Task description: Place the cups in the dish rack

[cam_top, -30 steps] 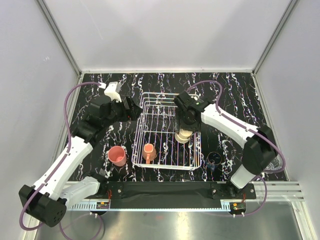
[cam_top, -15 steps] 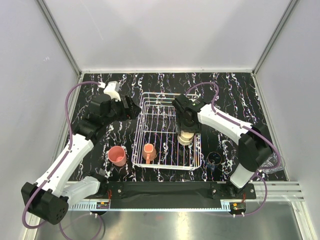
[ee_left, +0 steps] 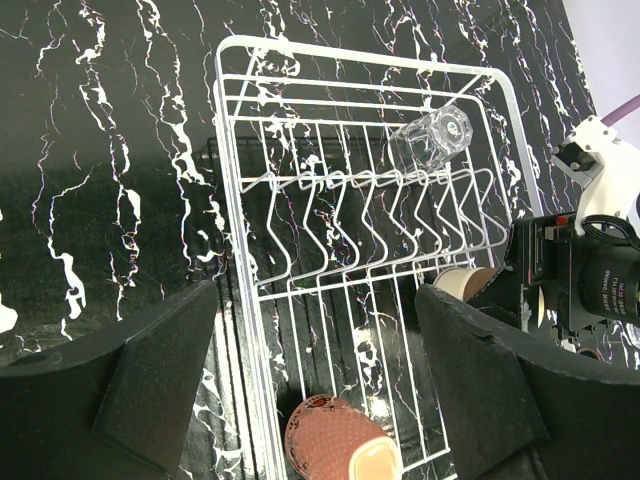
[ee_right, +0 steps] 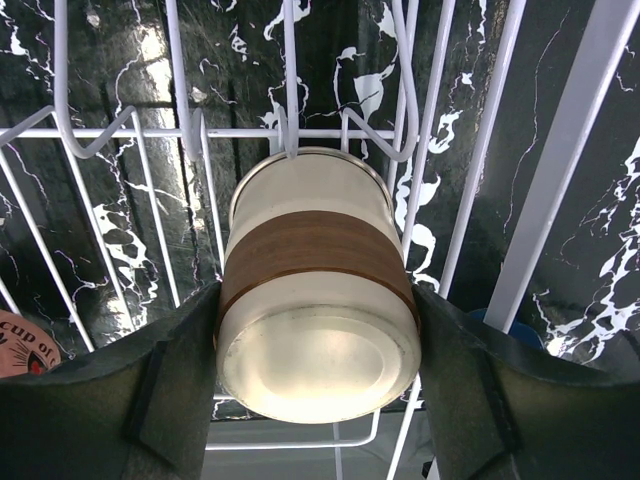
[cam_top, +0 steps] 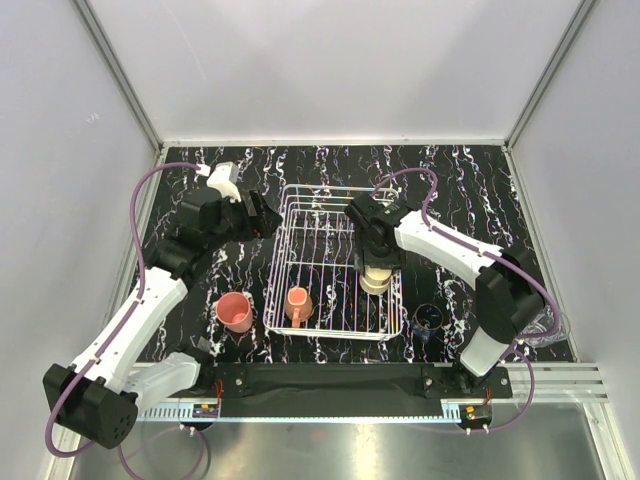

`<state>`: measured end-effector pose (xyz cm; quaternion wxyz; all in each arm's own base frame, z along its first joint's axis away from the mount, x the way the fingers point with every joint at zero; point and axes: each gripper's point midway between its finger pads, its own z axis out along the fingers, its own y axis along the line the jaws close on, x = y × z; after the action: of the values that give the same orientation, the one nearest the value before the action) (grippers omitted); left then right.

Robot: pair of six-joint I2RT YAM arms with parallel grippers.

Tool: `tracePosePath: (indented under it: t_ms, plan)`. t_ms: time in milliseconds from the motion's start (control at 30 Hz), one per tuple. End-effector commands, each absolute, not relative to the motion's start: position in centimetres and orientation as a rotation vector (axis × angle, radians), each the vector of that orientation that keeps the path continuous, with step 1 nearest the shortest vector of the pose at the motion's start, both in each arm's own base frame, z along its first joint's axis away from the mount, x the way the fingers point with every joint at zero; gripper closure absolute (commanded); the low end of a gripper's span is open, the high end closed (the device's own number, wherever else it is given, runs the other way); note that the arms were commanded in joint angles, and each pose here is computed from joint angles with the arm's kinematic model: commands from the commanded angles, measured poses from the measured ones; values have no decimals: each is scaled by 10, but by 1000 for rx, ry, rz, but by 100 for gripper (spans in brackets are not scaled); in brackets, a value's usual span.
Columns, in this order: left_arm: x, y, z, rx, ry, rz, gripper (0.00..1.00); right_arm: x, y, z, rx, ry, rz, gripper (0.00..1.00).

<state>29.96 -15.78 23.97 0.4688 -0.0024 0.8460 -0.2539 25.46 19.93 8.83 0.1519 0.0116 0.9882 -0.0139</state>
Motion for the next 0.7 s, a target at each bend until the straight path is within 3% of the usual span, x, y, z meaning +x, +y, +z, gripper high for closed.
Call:
tracePosePath:
  t_ms: [0, 67, 167, 433, 667]
  plan:
    - [305, -158, 263, -2, 2006, -635, 14, 258, 203, 104, 31, 2784, -15, 24]
    - [305, -156, 264, -4, 1998, -628, 13, 257, 202, 108, 27, 2780, -26, 10]
    - [305, -160, 264, 7, 1991, -656, 12, 254, 204, 121, 17, 2746, -15, 0]
    - [312, -151, 254, -44, 2027, -607, 7, 237, 220, 187, 9, 2591, 176, 0]
    - [317, -140, 248, -68, 2036, -541, 5, 222, 217, 273, 132, 2308, 555, 0]
